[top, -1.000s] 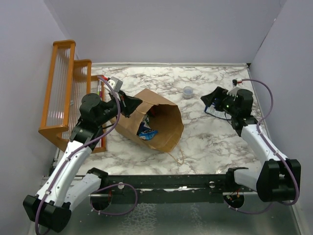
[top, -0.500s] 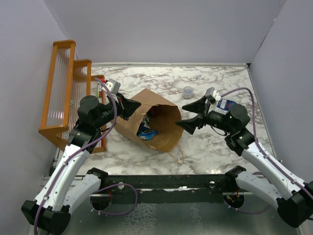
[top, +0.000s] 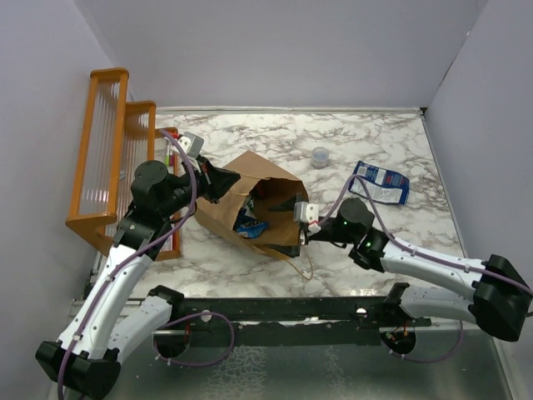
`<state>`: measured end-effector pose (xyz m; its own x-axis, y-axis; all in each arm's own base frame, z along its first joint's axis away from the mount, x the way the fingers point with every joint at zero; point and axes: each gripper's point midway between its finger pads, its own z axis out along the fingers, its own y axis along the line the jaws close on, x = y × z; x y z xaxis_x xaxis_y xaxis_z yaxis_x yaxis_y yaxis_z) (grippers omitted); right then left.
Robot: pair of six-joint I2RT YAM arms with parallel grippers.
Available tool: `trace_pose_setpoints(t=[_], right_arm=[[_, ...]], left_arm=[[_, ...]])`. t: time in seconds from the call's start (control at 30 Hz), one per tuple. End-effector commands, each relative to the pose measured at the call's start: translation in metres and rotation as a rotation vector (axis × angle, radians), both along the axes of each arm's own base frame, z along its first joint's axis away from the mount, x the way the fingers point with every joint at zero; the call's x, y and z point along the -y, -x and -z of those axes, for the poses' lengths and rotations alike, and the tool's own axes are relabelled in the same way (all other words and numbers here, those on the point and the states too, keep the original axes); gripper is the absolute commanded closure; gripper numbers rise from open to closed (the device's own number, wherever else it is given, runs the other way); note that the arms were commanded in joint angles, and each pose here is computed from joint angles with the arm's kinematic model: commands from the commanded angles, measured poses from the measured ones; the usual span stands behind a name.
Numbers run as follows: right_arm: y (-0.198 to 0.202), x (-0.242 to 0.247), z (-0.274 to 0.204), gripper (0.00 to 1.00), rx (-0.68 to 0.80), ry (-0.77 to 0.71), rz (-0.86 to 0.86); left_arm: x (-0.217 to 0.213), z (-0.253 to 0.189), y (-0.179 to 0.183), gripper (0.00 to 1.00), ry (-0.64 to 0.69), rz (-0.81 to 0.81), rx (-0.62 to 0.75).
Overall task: Take the snacks out of the paper bag
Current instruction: Take out the snack from the paper bag.
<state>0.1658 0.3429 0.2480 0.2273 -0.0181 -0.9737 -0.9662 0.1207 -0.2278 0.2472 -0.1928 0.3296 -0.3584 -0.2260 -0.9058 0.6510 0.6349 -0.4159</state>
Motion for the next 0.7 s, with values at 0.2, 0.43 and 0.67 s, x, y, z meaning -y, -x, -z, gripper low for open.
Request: trace_pose_setpoints(t=[0.2,0.43,0.67], right_arm=[[-0.072,-0.016,0.010,0.13,0.854,0.167,0.149],[-0.086,-0.031,0.003,0.14,1.129,0.244,0.116],[-0.114,-0.051,0.014,0.16,1.233,0.346,0.120]], left_arm=[[-0.003,-0.025,0.002,1.00,0.013,-0.012,0.027],[-0.002,-0.018,0.005,1.00,0.036,-0.009,0.009],[0.001,-0.015,0.005,1.00,0.038,0.012,0.004]])
